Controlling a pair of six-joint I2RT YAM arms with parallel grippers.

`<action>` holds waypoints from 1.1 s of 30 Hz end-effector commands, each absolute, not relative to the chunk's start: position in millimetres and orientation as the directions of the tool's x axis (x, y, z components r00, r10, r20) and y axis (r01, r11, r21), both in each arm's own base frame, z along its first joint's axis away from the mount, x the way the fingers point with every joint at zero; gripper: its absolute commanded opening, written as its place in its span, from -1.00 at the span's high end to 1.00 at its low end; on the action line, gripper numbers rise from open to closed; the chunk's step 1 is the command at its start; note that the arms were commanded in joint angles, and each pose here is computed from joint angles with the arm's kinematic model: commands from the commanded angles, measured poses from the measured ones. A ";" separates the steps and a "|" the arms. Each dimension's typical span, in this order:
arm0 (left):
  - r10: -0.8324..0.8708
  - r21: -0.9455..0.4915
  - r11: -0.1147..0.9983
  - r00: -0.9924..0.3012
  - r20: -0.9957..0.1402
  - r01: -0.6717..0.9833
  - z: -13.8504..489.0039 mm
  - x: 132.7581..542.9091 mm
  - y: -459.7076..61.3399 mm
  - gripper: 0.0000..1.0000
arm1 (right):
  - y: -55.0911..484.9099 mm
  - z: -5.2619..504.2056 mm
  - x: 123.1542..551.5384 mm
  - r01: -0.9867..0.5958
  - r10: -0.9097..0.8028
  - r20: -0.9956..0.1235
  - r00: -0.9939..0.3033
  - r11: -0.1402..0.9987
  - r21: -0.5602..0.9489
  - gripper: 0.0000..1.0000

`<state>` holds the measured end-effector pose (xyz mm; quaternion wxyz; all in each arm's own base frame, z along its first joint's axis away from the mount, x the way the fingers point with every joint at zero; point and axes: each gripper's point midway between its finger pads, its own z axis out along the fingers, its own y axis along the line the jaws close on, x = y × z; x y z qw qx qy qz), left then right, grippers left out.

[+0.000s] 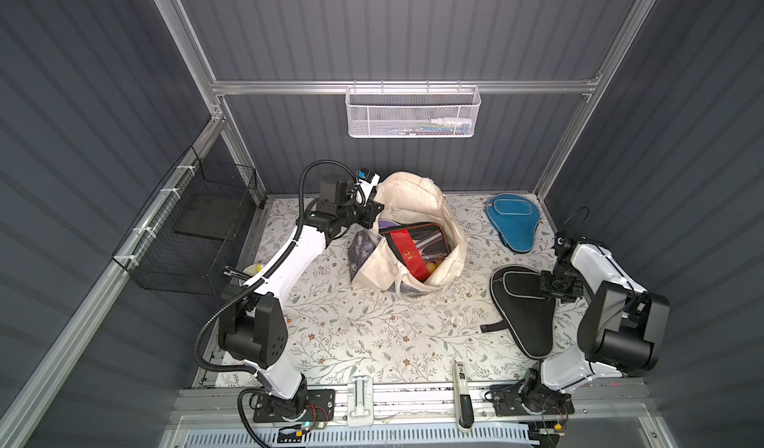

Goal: Remove the ping pong set from the canvas bag
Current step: Place the ping pong set at the center of the board.

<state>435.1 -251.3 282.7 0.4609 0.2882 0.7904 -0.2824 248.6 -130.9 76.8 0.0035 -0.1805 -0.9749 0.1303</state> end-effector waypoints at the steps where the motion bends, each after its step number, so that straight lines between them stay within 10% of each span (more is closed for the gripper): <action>1: 0.165 -0.134 0.621 -0.296 -0.941 0.772 317.1 428.4 -261.0 1.00 | -148.1 91.3 248.2 0.376 0.372 -0.079 -0.925 0.862 -0.339 0.25; 6: 0.180 -0.124 0.628 -0.298 -0.938 0.769 316.3 423.5 -257.6 1.00 | -145.9 99.5 259.6 0.389 0.371 -0.118 -0.921 0.870 -0.303 0.13; 12: 0.174 -0.120 0.635 -0.292 -0.940 0.763 323.4 417.9 -253.5 1.00 | -101.0 131.5 277.5 0.329 0.271 -0.260 -0.927 0.919 -0.217 -0.98; 33: 0.179 -0.128 0.652 -0.316 -0.932 0.747 328.5 411.7 -248.4 1.00 | -21.5 75.3 291.2 0.092 0.023 -0.198 -0.980 0.935 -0.342 -0.98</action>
